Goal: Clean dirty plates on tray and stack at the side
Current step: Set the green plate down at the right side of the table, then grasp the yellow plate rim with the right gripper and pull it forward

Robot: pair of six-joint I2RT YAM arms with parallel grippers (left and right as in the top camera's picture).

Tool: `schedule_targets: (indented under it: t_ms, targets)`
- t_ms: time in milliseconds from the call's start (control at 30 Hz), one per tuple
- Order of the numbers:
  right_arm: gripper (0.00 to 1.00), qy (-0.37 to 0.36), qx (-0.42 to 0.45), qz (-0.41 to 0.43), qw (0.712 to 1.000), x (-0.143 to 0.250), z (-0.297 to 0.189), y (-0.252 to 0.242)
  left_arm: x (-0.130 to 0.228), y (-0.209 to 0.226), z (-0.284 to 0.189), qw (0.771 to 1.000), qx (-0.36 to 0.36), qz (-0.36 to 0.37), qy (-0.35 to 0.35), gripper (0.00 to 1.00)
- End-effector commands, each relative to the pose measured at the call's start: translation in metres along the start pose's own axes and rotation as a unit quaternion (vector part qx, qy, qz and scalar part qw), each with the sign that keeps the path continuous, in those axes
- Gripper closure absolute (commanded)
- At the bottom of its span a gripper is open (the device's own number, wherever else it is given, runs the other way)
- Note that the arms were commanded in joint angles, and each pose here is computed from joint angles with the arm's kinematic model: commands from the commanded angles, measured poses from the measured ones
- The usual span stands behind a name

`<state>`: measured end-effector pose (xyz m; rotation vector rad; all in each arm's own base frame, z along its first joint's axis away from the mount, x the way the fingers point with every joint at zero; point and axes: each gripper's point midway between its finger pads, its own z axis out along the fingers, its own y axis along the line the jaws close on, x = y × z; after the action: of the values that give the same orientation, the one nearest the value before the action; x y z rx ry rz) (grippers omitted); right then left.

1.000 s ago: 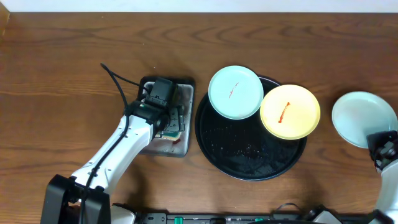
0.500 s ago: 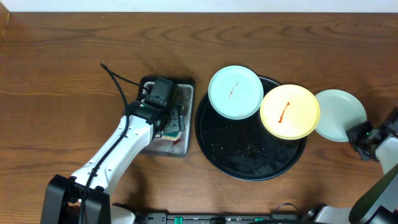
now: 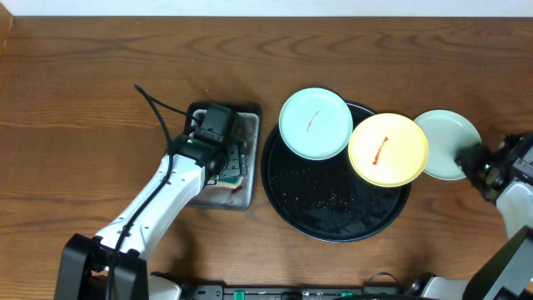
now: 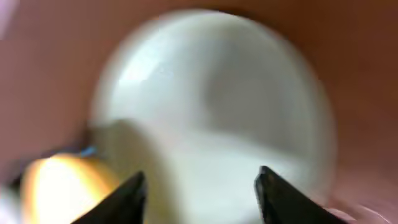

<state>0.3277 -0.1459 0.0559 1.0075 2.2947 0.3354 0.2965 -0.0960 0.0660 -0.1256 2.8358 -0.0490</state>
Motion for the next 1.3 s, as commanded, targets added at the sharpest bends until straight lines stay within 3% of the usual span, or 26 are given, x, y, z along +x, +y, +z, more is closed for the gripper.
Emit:
schedule_targets:
  t_ms: [0, 100, 300, 500, 667, 833, 900, 1067, 1267]
  targets:
    - [0.39, 0.025, -0.205, -0.149, 0.967, 0.017, -0.02, 0.091, -0.005, 0.0, -0.002, 1.0, 0.0, -0.007, -0.005, 0.15]
    - [0.34, 0.041, -0.208, -0.198, 0.957, 0.033, -0.016, 0.1, -0.005, 0.0, -0.002, 1.0, 0.0, -0.007, -0.004, 0.15]
    - [0.34, 0.054, -0.077, -0.239, 0.967, 0.047, 0.003, 0.075, -0.005, 0.0, -0.002, 1.0, 0.0, -0.007, -0.004, 0.15]
    - [0.44, 0.047, -0.046, -0.239, 0.969, 0.044, 0.006, 0.067, -0.005, 0.0, -0.002, 1.0, 0.0, -0.007, -0.004, 0.15]
    - [0.44, 0.049, -0.036, -0.237, 0.97, 0.045, 0.008, 0.063, -0.005, 0.0, -0.002, 1.0, 0.0, -0.007, -0.004, 0.15]
    - [0.55, 0.063, -0.032, -0.226, 0.972, 0.052, 0.017, 0.056, -0.005, 0.0, -0.002, 1.0, 0.0, -0.007, -0.004, 0.15]
    - [0.65, 0.069, -0.032, -0.224, 0.972, 0.055, 0.022, 0.054, -0.005, 0.0, -0.002, 1.0, 0.0, -0.007, -0.004, 0.15]
    - [0.66, 0.076, -0.029, -0.215, 0.973, 0.058, 0.025, 0.052, -0.005, 0.0, -0.002, 1.0, 0.0, -0.007, -0.004, 0.15]
    - [0.86, 0.079, -0.03, -0.214, 0.973, 0.059, 0.027, 0.051, -0.005, 0.0, -0.002, 1.0, 0.0, -0.007, -0.004, 0.15]
